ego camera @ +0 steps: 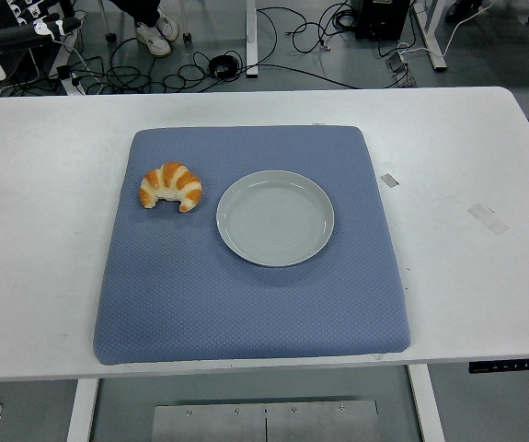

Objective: Place the bread on the plate

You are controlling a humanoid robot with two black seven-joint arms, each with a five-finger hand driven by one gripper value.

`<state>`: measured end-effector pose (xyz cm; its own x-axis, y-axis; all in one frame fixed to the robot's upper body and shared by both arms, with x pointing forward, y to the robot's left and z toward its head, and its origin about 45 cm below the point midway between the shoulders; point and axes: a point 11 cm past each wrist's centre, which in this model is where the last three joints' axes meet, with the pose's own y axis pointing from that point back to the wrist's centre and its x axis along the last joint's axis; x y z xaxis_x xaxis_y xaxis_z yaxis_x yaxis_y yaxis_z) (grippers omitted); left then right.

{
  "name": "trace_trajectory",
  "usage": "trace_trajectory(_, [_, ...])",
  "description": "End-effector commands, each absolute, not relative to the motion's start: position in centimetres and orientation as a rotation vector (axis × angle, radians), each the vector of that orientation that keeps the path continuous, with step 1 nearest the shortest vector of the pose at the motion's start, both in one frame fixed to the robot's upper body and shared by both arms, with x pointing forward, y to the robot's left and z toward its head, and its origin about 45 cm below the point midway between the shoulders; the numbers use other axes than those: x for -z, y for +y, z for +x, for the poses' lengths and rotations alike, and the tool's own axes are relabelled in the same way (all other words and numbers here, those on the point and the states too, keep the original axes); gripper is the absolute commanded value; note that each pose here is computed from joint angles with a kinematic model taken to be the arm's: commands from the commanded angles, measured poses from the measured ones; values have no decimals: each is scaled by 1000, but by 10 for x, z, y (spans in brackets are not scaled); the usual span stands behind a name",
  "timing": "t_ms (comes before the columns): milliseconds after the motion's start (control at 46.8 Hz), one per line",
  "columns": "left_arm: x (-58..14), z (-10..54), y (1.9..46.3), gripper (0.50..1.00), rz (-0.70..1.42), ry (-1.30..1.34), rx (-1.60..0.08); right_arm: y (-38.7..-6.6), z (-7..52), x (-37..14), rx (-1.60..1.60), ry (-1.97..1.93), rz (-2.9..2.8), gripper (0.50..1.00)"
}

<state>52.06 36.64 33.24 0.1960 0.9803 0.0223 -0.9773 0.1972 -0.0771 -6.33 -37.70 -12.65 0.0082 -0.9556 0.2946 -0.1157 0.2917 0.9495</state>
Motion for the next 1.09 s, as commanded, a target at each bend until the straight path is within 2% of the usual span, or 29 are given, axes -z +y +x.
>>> trace_trajectory(0, [-332,520,366,972,-46,-73,-1371,-377,-63,126,912,-1399,1077,1000])
trace_trajectory(1068, [-327,522,357,972,-58,-55,-1359,-377,-63,126,912,-1399,1077,1000])
